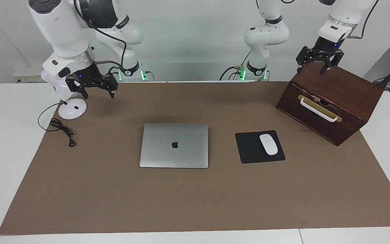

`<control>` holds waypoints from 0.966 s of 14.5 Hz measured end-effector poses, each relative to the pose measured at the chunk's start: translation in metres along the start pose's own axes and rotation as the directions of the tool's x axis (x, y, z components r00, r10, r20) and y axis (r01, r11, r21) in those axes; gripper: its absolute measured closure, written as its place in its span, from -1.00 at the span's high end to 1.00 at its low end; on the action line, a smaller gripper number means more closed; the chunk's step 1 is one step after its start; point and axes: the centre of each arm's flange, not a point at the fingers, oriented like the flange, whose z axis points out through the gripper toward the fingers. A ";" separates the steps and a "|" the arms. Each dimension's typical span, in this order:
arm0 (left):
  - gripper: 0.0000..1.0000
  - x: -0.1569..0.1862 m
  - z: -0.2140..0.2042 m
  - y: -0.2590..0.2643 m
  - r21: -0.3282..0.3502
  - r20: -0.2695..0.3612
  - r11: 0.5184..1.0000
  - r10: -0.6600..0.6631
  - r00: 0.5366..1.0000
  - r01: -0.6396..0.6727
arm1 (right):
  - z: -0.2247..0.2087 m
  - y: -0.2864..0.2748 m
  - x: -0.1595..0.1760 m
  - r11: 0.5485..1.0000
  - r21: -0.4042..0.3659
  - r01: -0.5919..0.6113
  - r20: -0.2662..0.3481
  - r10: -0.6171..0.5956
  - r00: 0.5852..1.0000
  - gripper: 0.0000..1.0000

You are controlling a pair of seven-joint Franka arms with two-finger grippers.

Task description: Close laptop with both arms

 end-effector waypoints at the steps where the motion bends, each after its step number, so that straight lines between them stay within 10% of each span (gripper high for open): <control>1: 1.00 0.009 -0.007 -0.002 0.006 0.005 1.000 -0.001 1.000 0.001 | 0.000 0.006 0.000 1.000 0.000 -0.011 0.000 0.011 1.000 1.00; 14: 1.00 0.072 0.024 -0.016 0.005 0.132 0.999 -0.041 0.990 0.041 | 0.004 0.065 0.003 1.000 0.004 -0.005 -0.017 0.005 1.000 1.00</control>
